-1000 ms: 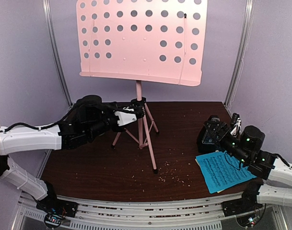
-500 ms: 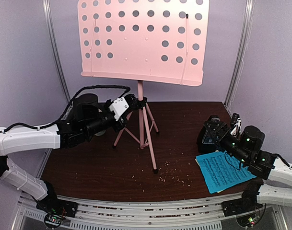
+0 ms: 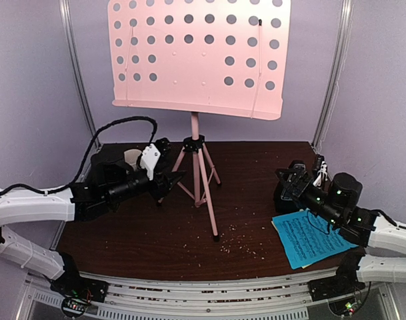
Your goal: Pack up the instrument practice props
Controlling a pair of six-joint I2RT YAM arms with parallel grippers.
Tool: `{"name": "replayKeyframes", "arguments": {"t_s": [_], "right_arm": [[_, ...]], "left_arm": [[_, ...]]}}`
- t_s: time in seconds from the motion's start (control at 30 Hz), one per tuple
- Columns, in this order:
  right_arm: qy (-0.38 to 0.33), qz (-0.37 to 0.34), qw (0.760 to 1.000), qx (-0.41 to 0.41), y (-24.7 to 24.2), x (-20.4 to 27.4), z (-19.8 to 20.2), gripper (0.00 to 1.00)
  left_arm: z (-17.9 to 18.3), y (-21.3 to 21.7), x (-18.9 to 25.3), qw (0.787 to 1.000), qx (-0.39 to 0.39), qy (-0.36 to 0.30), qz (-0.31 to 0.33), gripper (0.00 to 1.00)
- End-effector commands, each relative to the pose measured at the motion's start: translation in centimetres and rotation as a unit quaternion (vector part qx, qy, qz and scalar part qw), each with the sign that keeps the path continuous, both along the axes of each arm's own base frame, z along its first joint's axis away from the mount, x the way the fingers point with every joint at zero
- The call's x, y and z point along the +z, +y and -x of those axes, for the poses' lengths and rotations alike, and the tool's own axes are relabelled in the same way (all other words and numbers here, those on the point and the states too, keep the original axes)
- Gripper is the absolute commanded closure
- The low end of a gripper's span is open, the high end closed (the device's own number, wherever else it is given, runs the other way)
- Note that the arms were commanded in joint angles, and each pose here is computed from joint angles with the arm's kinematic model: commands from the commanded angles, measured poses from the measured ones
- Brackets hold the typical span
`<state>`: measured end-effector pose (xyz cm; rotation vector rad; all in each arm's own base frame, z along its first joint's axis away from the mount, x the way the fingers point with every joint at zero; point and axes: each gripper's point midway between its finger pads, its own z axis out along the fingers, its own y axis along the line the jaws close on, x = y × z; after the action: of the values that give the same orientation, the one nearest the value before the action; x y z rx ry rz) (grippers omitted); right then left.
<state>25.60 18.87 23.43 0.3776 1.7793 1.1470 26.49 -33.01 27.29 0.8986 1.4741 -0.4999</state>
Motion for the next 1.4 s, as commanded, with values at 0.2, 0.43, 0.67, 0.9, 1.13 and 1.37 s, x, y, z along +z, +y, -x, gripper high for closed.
{"name": "replayKeyframes", "arguments": {"t_s": [0.2,0.43,0.67,0.9,1.13,1.37], "right_arm": [[-0.159,-0.004,0.972,0.17,10.4,9.5,-0.5,0.17],[-0.215,0.047,0.954,0.203,15.7,11.0,-1.9,0.26],[-0.243,0.037,0.94,0.236,18.8,11.6,-2.8,0.3],[-0.259,0.045,0.932,0.249,21.1,13.1,-4.4,0.32],[-0.28,0.049,0.924,0.256,22.7,14.4,-5.8,0.32],[-0.302,0.04,0.915,0.265,24.3,15.7,-6.9,0.36]], "left_arm": [[1.7,2.4,2.9,0.984,0.002,0.071,0.165,0.16],[2.2,3.0,2.1,0.976,0.001,0.11,0.188,0.05],[1.9,2.2,0.9,0.973,-0.01,0.143,0.181,0.04],[1.8,1.4,1.6,0.971,-0.025,0.152,0.18,0.04],[1.7,1.7,1.2,0.972,-0.017,0.158,0.173,0.03],[2.0,1.8,1.0,0.972,-0.017,0.164,0.165,0.03]]}}
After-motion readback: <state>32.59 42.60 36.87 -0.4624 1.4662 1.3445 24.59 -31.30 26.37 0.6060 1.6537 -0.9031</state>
